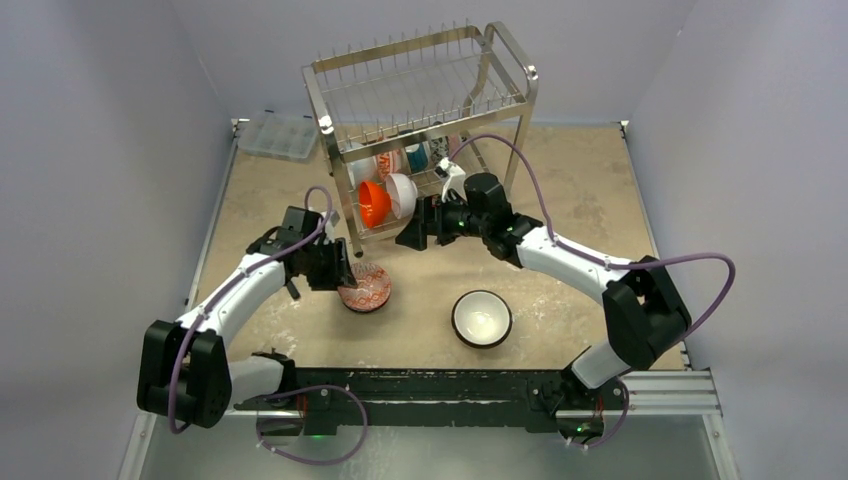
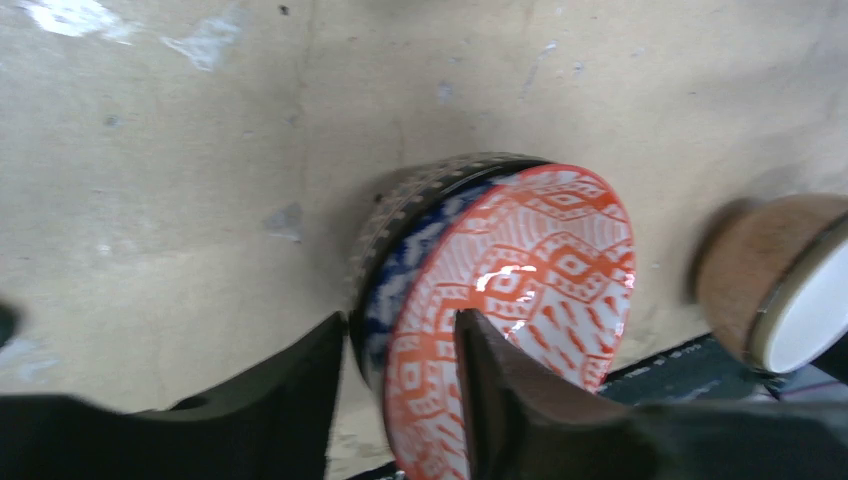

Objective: Load the bowls into the dish rack
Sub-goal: Pick up the bowl from the center of the board.

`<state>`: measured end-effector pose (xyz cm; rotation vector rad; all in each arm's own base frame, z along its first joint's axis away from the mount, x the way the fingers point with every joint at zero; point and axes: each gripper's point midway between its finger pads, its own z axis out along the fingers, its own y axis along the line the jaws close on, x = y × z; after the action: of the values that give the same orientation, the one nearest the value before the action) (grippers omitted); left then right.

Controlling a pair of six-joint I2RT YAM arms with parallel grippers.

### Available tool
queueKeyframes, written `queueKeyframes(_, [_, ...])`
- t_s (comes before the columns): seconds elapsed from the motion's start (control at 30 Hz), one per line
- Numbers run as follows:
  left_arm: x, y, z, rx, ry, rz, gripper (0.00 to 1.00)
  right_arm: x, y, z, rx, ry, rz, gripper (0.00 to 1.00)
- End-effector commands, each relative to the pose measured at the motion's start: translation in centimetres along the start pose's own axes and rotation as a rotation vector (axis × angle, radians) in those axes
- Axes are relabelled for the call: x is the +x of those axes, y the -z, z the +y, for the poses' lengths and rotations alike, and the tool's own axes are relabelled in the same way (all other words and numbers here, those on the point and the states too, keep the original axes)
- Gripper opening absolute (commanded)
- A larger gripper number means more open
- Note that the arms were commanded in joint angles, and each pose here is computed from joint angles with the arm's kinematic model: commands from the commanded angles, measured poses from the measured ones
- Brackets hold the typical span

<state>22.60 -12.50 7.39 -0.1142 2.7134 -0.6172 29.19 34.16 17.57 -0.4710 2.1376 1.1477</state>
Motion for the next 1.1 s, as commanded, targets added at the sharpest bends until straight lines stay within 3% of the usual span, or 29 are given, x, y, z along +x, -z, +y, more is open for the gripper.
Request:
queueKeyframes(0.0, [-1.9,0.5,-0.2,-0.029,-0.017,-0.061,0.33,-1.3,0.9,1.7,-0.065,0.01,-0.045,0.99])
queueKeyframes(0.13, [-2.2,1.2,-0.3,-0.04,-0.031,-0.06,0.14,-1.0,1.0,1.7,-0.072,0.006,-0.039,0.99])
queueKeyframes(0.3, [-2.8,2.3,-0.4,-0.059,-0.047,-0.079,0.0,-0.9,1.1,2.0,-0.086,-0.001,-0.035,0.99])
queueKeyframes(0.57, [-4.6,4.9,-2.1,-0.019,-0.115,-0.164,0.0,-0.6,2.1,3.5,-0.174,-0.044,-0.038,0.99])
queueKeyframes(0.87, [-6.5,8.2,-8.0,0.283,-0.162,-0.359,0.0,-0.4,5.4,6.0,-0.385,-0.156,-0.107,0.99])
queueKeyframes(1.07, [-7.2,10.0,-11.2,0.479,-0.147,-0.461,0.0,0.1,6.1,6.7,-0.437,-0.212,-0.116,0.99])
